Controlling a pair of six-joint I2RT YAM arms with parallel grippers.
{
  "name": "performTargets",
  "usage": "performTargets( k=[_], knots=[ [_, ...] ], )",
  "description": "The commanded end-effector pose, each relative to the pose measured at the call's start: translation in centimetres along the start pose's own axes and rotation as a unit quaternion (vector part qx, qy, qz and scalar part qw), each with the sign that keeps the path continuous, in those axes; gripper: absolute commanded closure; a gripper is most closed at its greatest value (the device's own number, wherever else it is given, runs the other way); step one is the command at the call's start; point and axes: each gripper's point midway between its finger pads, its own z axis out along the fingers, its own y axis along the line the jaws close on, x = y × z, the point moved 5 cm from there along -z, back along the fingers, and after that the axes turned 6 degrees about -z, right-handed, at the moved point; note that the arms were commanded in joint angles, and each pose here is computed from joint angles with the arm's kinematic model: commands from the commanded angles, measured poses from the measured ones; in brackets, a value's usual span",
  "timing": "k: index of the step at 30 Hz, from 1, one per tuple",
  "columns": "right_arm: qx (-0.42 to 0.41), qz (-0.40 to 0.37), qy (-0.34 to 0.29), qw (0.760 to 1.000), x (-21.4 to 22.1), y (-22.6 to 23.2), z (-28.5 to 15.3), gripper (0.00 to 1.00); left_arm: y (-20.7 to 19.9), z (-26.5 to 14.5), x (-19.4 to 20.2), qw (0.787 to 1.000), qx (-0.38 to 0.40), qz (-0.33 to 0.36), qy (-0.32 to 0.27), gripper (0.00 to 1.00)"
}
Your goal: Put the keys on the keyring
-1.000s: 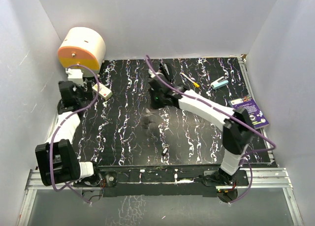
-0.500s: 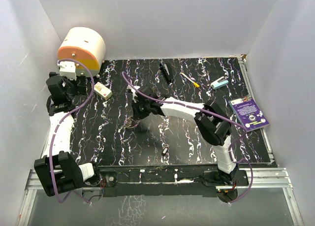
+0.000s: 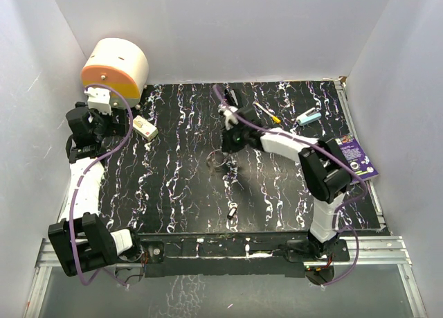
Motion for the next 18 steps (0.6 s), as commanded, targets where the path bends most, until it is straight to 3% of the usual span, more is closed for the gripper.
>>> performTargets(
  k=[1,5,6,9,13,18],
  knots=[
    [0.068,-0.053,-0.123,0.989,-6.4,-6.1,-4.9,0.72,-1.0,-0.4,-0.1,0.999,0.031,-0.008,-0.01,0.03],
    [0.18,-0.048,-0.167,0.968,-8.9,-10.5,-8.7,0.45,-1.1,-0.4,0.2,0.999,0.035,-0.011,-0.006,0.03],
    [0.197,-0.047,-0.174,0.964,-9.3,-10.7,-9.4,0.43,-1.1,-0.4,0.4,0.999,0.035,-0.011,-0.005,0.03],
    [0.194,-0.014,-0.184,0.964,-9.3,-9.9,-10.2,0.4,-1.2,-0.3,0.8,0.999,0.038,-0.011,-0.001,0.03],
    [0.194,0.061,-0.151,0.967,-6.9,-7.8,-8.3,0.4,-1.6,-0.1,1.4,0.999,0.047,-0.018,0.005,0.03],
    [0.2,0.023,-0.101,0.974,-4.8,-4.3,-3.7,0.4,-1.9,0.1,1.5,0.998,0.063,-0.02,0.008,0.03]
  ],
)
